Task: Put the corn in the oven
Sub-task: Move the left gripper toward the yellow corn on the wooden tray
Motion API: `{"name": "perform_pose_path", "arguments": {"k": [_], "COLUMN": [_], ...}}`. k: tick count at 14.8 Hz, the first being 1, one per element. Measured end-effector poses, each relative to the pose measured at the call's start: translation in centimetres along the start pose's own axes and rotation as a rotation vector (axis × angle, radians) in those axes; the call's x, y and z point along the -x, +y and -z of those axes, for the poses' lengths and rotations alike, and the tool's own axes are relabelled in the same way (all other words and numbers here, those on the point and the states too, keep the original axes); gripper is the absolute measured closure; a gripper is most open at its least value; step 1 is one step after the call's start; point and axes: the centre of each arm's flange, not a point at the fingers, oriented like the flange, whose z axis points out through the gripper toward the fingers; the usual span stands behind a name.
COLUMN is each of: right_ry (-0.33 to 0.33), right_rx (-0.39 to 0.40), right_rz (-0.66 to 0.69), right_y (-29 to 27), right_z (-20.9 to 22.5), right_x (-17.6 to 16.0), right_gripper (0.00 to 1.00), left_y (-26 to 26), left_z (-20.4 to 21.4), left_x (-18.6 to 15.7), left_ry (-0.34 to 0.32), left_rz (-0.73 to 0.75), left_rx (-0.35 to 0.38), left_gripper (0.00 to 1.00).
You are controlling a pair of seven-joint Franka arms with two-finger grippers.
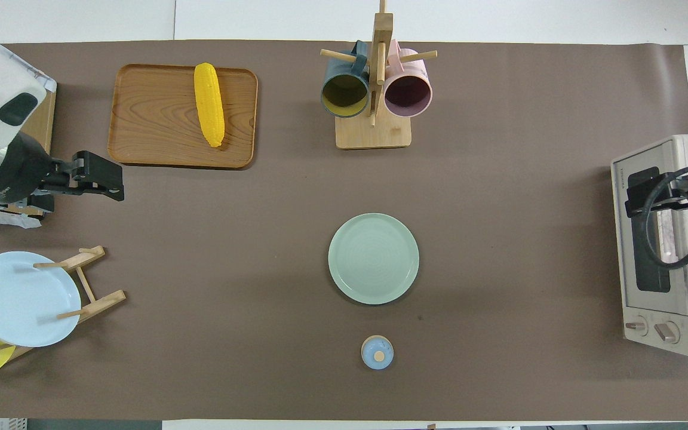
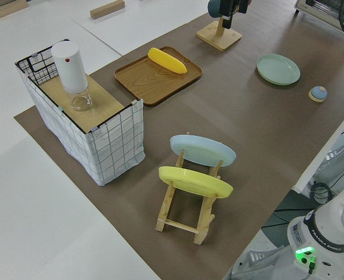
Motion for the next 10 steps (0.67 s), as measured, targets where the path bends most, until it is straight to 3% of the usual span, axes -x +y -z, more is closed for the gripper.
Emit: {"name": "perform_pose_path", "arguments": {"k": [10], "right_ry": [-0.001], "right_rx": [0.000], "right_rz": [0.000], "right_y": [-0.02], "right_z": [-0.05], "right_x": [0.00], "right_gripper": [0.00], "left_y": [-0.30], "left_z": [0.31], "left_x": [-0.35], "left_ry": [0.026], "left_rz": [0.011], "left_rx": [0.010], "left_gripper": [0.00]}}
